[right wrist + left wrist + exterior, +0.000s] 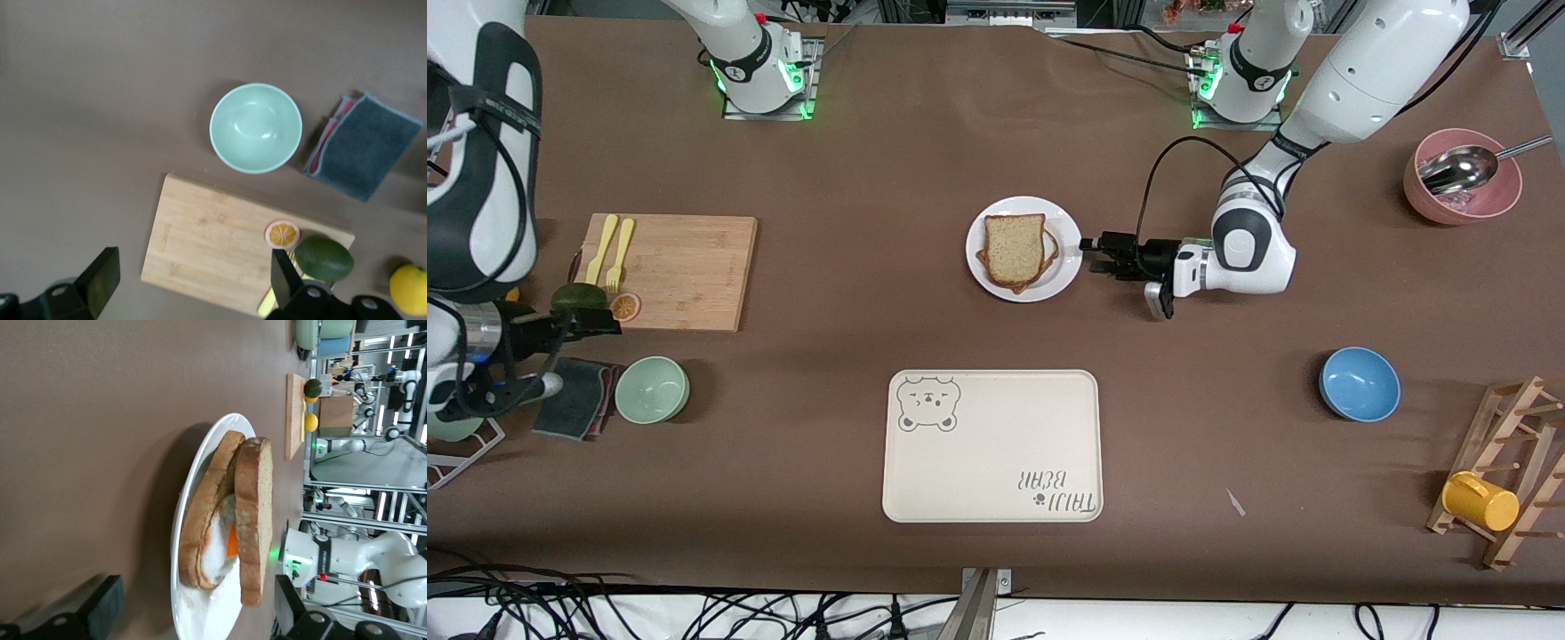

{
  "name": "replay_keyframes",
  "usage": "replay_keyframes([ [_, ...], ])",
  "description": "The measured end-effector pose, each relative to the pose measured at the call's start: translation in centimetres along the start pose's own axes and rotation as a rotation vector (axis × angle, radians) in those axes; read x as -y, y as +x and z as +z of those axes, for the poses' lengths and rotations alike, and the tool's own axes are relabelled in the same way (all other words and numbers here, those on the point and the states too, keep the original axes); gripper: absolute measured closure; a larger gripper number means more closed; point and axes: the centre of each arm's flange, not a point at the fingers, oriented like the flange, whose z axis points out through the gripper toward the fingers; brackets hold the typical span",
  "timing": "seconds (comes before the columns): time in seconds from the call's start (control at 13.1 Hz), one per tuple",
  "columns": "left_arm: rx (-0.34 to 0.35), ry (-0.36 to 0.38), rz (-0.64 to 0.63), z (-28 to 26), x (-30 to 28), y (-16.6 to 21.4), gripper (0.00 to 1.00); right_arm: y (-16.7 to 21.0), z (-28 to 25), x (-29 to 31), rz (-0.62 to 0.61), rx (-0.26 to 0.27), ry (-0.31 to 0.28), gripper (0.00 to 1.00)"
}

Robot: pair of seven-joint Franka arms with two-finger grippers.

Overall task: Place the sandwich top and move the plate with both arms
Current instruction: 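Grasp the white plate rim with the left gripper while the right gripper retracts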

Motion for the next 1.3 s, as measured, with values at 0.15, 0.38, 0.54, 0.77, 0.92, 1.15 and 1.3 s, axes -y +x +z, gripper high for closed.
replay_keyframes([
  [0.15,-0.009,0.007,-0.002,1.4,-0.8,-0.2,0.0,-1.1,-2.2,0.5,-0.002,-0.026,0.0,0.0],
  [0.38,-0.002,0.016,0.0,1.9,-0.9,-0.4,0.18,-3.3,-5.3,1.2,0.027,-0.05,-0.003,0.0],
  [0.54,-0.001,0.017,-0.001,1.9,-0.8,-0.5,0.28,-4.3,-5.7,2.1,0.042,-0.039,-0.006,0.0],
  [0.77,0.002,0.018,-0.004,2.0,-0.6,-0.8,0.4,-6.1,-5.2,3.7,0.124,-0.012,-0.003,0.0],
  [0.92,0.003,0.019,-0.007,2.0,-0.5,-0.9,0.57,-7.7,-5.4,4.5,0.146,-0.036,0.004,0.0],
  [1.15,0.004,0.021,-0.01,2.0,-0.4,-1.1,0.74,-10.8,-7.0,5.4,0.16,-0.09,-0.001,0.0],
  [1.3,0.003,0.024,-0.01,2.0,-0.3,-1.1,0.92,-12.8,-7.6,5.8,0.165,-0.1,-0.001,0.0],
])
